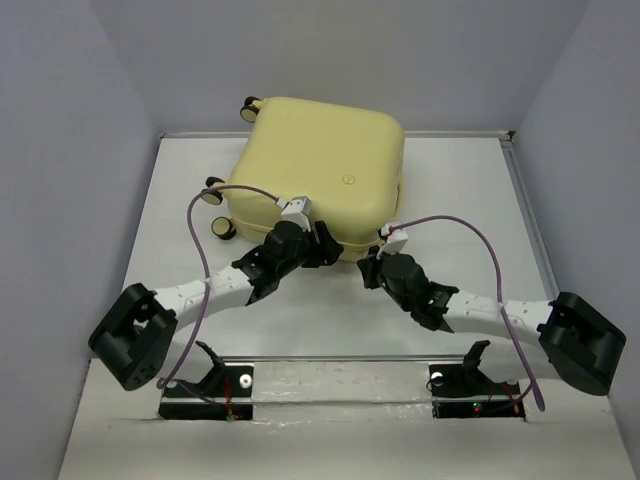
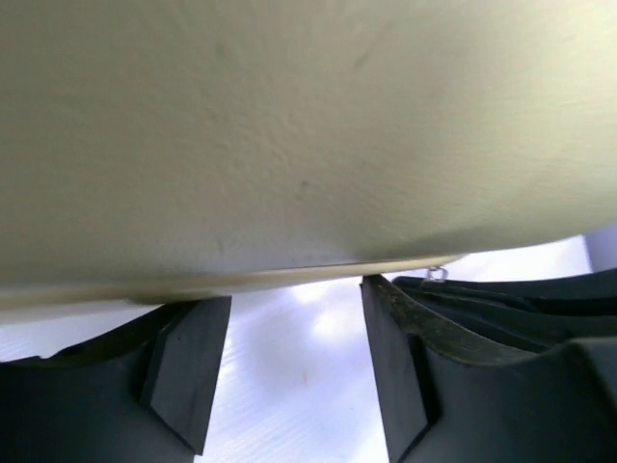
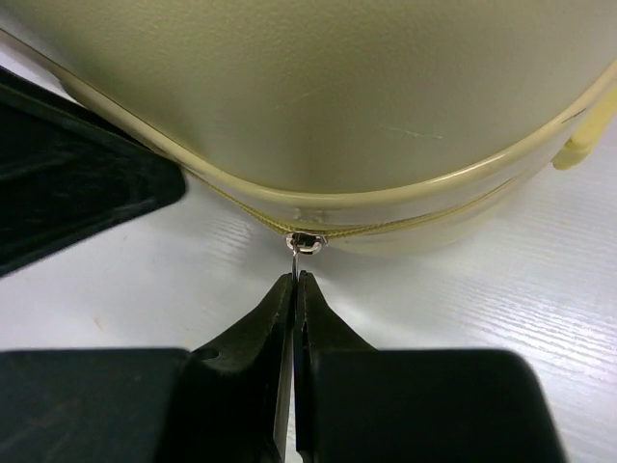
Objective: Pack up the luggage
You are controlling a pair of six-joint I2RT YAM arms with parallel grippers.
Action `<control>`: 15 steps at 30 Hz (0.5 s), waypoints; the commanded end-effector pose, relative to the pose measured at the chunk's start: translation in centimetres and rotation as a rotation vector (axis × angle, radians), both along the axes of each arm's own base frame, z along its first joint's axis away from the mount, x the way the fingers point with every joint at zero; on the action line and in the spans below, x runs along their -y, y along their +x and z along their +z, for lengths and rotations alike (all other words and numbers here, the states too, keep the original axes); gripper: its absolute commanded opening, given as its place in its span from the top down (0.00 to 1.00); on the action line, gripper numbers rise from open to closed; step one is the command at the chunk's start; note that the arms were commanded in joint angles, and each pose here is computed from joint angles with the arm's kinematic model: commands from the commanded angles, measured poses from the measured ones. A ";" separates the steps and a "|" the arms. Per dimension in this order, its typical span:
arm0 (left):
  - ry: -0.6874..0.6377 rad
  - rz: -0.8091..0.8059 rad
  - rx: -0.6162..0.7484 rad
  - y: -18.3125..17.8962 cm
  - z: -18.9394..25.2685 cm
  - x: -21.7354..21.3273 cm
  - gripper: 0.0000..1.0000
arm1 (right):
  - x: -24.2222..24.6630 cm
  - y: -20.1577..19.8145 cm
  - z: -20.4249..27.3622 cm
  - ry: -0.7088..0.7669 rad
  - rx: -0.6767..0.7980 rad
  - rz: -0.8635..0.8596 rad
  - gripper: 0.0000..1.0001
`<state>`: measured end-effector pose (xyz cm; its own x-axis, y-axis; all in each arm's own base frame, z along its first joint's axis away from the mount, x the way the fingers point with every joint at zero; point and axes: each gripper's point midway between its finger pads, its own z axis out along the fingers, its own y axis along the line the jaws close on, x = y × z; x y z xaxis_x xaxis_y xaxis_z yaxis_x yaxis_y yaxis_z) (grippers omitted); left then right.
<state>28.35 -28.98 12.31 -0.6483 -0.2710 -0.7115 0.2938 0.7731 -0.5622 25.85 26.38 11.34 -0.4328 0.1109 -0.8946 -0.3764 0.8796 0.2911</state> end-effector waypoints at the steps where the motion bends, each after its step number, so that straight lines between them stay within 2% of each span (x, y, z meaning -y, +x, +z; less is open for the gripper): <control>1: -0.151 0.015 0.121 -0.1 7.6 -2.5 0.17 | -1.9 -1.0 2.7 0.074 0.025 0.057 0.93; 2: -0.120 0.030 0.076 -0.5 6.8 -3.8 0.12 | -2.0 -1.2 2.7 0.072 0.023 0.067 0.93; 3: -0.131 0.084 0.107 0.3 8.6 -6.4 0.03 | -2.2 -1.1 2.9 0.069 0.029 0.074 0.93; 4: -0.111 0.096 0.070 0.0 8.2 -7.9 0.01 | -2.3 -1.1 2.9 0.069 0.028 0.079 0.93; 7: -0.112 0.192 0.133 1.1 11.3 -12.6 0.01 | -2.6 -1.0 3.1 0.061 0.029 0.089 0.93; 8: -0.101 0.285 0.125 2.2 11.4 -15.8 0.01 | -2.8 -1.0 3.2 0.063 0.030 0.097 0.93; 10: -0.114 0.338 0.145 3.2 12.7 -18.3 0.01 | -2.9 -1.0 3.3 0.063 0.030 0.100 0.93; 11: -0.112 0.417 0.127 4.4 12.2 -20.8 0.01 | -2.9 -1.1 3.2 0.059 0.029 0.101 0.93; 15: -0.189 0.517 0.085 7.4 11.4 -24.3 0.01 | -2.4 -1.2 3.2 0.054 0.030 0.093 0.93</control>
